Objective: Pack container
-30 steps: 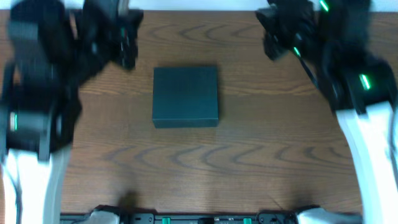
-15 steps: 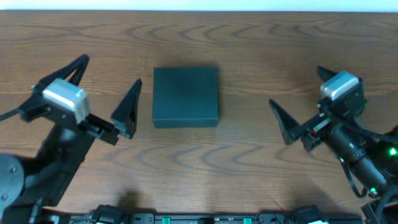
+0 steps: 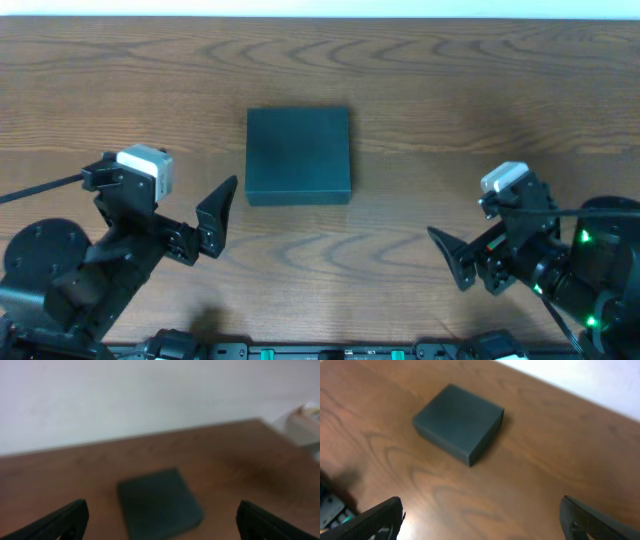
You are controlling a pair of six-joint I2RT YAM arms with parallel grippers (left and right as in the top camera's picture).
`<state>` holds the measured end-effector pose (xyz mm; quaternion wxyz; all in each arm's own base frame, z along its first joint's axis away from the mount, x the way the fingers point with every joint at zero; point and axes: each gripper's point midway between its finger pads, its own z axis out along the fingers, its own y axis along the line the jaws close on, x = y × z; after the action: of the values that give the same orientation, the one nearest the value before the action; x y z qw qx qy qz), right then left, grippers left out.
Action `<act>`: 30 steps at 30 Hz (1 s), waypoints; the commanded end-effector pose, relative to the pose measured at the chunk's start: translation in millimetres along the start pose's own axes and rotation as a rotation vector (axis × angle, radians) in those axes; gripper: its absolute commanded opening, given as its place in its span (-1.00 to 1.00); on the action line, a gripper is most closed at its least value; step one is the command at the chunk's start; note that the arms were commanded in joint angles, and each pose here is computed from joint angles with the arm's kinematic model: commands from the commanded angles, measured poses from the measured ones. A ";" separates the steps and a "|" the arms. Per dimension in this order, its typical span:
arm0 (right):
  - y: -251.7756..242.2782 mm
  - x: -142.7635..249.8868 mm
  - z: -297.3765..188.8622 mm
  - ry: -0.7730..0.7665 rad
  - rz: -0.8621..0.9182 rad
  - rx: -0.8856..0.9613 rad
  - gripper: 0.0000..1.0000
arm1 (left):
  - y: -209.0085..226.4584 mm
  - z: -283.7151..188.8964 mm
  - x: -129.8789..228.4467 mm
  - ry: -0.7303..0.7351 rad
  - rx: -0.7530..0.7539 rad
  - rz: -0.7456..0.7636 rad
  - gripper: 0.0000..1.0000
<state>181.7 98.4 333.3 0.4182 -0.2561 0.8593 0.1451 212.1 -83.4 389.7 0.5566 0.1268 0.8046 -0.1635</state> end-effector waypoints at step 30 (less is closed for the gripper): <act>5.6 22.0 -0.9 0.087 0.032 -0.019 0.98 | 142.6 18.5 232.5 -0.046 -0.669 -0.218 0.91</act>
<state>167.9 94.7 316.4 0.3764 -0.2542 0.8788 0.1461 203.2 36.2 151.5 0.5580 -0.1241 0.8196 0.0390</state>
